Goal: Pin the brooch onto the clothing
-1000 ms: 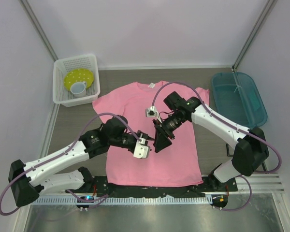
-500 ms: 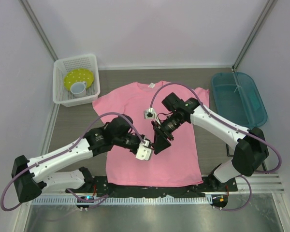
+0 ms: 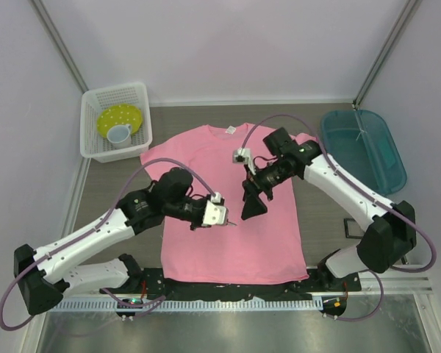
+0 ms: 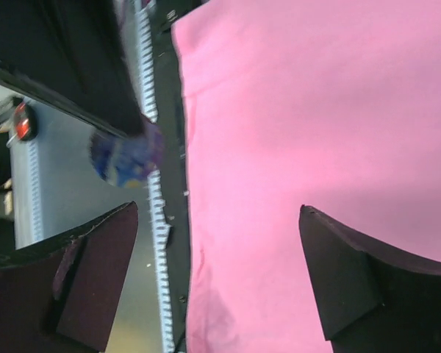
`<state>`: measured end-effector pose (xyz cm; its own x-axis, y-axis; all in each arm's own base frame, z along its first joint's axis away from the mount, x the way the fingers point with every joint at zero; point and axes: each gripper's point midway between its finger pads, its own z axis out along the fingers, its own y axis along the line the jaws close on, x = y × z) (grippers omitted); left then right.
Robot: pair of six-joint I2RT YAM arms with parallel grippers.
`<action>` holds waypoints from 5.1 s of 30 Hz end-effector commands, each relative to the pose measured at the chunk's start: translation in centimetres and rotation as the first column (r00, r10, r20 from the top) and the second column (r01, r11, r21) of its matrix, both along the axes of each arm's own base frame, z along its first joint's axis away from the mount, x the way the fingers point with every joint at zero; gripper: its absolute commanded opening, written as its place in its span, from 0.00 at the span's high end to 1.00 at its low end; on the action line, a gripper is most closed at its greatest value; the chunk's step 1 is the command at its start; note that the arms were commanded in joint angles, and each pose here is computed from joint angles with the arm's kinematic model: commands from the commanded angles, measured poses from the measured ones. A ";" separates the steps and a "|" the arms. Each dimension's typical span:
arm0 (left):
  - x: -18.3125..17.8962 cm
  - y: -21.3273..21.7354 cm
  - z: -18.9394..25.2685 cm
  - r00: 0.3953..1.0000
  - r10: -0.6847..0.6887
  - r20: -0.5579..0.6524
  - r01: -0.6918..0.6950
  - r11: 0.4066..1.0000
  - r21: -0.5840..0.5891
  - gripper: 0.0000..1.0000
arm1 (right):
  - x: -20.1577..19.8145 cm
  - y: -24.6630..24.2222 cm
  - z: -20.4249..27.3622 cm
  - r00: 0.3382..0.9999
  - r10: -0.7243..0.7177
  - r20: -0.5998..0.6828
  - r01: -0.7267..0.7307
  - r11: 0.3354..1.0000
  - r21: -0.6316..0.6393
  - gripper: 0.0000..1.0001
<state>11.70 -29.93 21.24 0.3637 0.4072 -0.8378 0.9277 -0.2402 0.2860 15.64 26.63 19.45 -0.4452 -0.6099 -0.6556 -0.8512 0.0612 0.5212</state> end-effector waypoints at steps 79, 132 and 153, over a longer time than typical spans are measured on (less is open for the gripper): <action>8.1 2.5 8.0 0.541 0.121 -0.832 -0.567 0.783 -0.255 1.00 | 5.2 4.0 9.9 0.975 -0.223 -0.009 0.209 0.899 0.385 0.65; 11.4 2.6 6.7 0.616 0.471 -0.631 -0.690 0.709 -0.144 0.82 | 4.7 4.3 8.1 0.964 -0.262 -0.039 0.261 0.911 0.318 0.99; 10.4 5.9 8.4 0.603 0.340 -0.722 -0.684 0.685 -0.248 0.57 | 6.9 3.1 8.5 0.939 -0.310 0.151 0.263 0.927 0.269 0.99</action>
